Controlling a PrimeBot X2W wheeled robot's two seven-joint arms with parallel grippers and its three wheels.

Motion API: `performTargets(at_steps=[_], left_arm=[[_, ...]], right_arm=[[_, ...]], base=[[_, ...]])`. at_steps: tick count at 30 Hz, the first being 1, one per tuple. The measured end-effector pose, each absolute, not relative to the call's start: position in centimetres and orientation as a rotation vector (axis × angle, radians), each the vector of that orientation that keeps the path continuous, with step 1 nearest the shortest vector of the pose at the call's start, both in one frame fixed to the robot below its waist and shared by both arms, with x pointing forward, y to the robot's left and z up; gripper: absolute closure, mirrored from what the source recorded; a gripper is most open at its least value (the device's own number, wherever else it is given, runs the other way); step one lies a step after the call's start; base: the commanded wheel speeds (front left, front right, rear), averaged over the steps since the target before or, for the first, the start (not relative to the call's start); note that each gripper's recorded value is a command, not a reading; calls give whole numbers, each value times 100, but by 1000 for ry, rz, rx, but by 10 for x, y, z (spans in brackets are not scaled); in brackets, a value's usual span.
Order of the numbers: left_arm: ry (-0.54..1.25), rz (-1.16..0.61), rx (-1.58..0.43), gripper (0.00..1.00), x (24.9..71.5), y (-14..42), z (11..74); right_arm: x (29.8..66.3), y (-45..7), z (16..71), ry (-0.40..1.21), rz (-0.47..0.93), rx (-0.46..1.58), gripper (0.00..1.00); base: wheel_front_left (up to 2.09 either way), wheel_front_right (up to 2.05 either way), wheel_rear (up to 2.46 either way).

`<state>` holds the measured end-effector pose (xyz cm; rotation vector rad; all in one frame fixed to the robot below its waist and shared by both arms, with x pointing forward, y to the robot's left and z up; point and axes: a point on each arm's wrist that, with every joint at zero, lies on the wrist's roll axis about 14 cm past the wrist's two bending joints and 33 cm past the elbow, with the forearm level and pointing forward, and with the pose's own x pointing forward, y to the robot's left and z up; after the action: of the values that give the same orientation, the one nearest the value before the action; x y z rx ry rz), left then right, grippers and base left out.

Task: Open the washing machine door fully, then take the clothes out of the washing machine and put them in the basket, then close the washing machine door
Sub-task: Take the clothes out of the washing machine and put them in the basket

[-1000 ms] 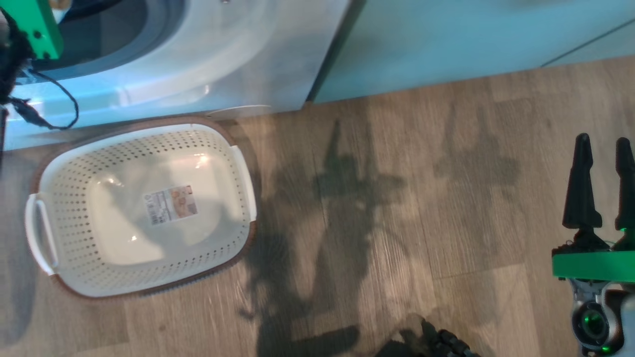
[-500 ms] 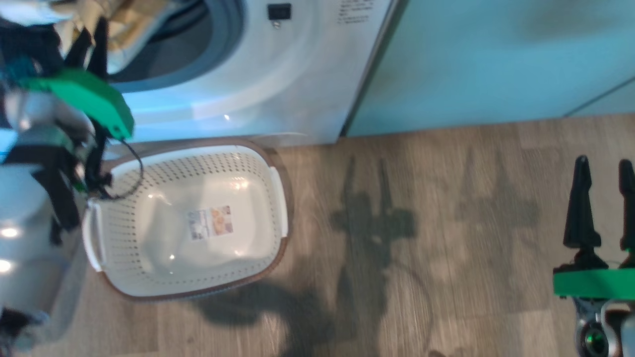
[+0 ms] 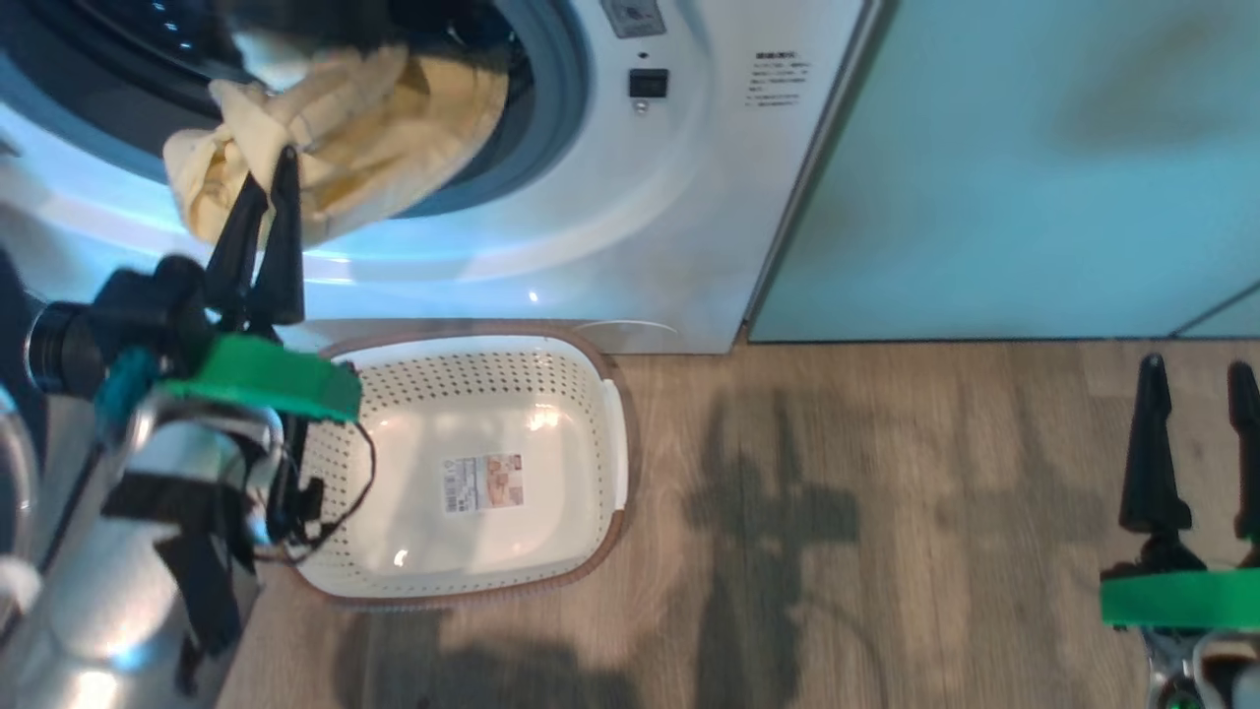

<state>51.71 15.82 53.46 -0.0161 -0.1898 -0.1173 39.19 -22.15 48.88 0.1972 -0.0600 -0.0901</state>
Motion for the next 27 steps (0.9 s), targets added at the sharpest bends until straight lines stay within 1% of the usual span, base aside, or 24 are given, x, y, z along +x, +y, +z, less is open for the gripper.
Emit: performTargets(at_steps=[7, 9, 14, 17, 23, 26, 27], left_arm=[[-348, -70, -10, 100, 473, 166, 583], [-354, -66, -19, 100, 465, 166, 584], [-303, -58, -45, 100, 455, 168, 566], [-190, -63, -46, 100, 452, 169, 529], [136, -132, -93, 100, 427, 151, 428], [265, -178, -110, 100, 415, 139, 390], [265, -178, -110, 100, 415, 139, 390]], right_arm=[[392, -212, 492, -66, -61, 200, 0], [394, -210, 492, -68, -53, 198, 0], [398, -205, 489, -61, -37, 198, 0], [399, -203, 486, -53, -32, 200, 0], [399, -204, 480, -36, -38, 202, 0], [401, -205, 477, -27, -43, 209, 0], [401, -205, 477, -27, -43, 209, 0]], base=[[0, 0, 0], [0, 0, 0], [0, 0, 0], [0, 0, 0], [0, 0, 0], [0, 0, 0], [0, 0, 0]])
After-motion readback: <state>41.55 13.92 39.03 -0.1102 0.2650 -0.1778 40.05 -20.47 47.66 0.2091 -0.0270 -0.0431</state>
